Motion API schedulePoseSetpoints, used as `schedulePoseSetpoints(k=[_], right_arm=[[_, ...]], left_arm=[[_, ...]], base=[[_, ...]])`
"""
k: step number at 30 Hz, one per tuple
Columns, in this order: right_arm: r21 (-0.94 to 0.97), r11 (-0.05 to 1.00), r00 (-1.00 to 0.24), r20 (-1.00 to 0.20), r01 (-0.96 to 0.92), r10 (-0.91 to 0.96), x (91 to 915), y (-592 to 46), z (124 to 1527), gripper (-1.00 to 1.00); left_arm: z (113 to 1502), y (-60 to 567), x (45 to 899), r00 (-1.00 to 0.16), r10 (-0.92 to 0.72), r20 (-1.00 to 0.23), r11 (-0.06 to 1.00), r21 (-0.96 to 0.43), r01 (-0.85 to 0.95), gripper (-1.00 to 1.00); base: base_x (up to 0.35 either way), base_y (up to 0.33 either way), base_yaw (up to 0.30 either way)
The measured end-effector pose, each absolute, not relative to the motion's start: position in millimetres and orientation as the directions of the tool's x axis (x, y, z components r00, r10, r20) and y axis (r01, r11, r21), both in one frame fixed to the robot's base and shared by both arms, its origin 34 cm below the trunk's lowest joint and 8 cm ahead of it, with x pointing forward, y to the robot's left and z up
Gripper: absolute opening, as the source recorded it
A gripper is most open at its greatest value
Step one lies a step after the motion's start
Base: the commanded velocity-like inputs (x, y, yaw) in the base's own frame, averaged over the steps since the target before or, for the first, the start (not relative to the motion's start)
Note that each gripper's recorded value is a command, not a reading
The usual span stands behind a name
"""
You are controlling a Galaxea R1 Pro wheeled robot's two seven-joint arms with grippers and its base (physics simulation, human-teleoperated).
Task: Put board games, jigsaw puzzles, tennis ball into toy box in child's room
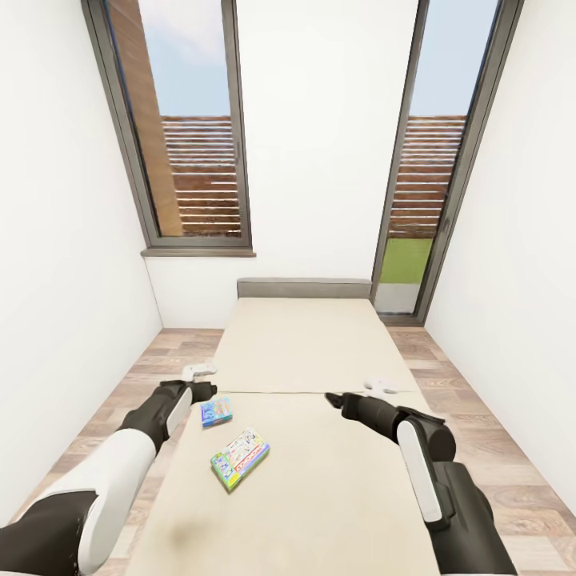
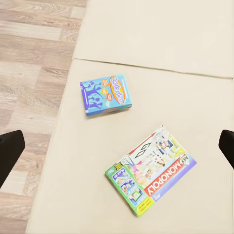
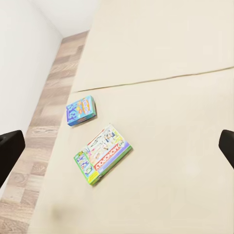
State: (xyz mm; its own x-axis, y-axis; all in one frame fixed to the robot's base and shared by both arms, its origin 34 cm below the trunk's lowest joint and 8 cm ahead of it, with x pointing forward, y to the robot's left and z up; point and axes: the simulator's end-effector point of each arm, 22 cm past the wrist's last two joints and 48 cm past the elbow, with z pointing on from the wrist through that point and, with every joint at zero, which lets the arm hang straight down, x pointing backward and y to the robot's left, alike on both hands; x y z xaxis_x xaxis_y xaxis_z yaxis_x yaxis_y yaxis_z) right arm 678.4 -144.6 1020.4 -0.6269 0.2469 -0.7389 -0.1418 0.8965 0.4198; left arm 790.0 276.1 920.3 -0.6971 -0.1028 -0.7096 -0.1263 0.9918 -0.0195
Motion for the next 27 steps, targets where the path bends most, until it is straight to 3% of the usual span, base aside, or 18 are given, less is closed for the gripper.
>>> schedulePoseSetpoints(k=[27], right_arm=[[0.424,0.895,-0.651,-0.720,-0.136,0.242,674,-143,1015,1.00]], left_arm=[[916,230,790,-0.692,-0.080,-0.717,0.996,-0.041,-0.073,1.00]], base=[[0.000,0.000,0.000]])
